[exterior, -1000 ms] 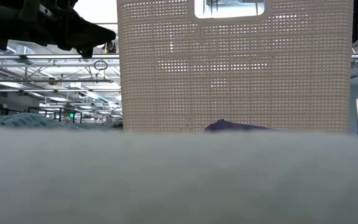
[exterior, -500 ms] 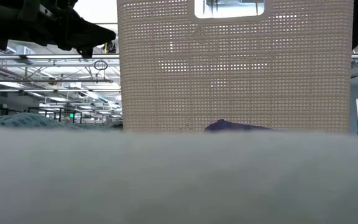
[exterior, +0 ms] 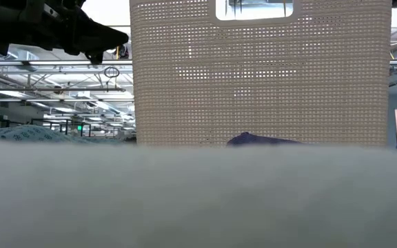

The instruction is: Pick & place medical supplies in basket/bin

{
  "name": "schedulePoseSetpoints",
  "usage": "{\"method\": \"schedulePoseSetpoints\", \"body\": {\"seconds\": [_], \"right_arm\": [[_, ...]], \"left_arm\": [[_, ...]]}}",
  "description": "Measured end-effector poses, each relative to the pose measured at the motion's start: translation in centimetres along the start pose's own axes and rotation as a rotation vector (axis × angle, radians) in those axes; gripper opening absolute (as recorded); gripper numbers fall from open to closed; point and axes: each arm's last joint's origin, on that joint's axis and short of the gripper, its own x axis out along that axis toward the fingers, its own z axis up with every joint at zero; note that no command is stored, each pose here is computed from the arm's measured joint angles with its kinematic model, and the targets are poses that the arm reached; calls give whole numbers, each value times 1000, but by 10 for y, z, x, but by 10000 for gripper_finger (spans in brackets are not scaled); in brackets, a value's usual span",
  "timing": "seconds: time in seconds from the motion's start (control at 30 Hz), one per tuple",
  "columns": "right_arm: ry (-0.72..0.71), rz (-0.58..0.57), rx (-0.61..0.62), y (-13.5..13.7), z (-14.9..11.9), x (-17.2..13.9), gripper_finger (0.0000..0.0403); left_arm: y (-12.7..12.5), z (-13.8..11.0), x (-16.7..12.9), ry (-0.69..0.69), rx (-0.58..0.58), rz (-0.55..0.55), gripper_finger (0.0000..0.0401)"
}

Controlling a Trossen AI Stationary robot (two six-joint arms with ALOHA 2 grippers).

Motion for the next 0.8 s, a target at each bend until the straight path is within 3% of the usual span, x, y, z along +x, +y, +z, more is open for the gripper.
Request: {"method": "schedulePoseSetpoints", "body": {"seconds": [0.3, 0.8], "right_arm": [[-91, 29, 17, -17, 22, 10, 0], [-135, 46, 23, -38, 34, 15, 0]], "left_arm": [[0, 0, 0, 0, 0, 0, 26], [0, 1, 0, -13, 6, 1, 26]]}}
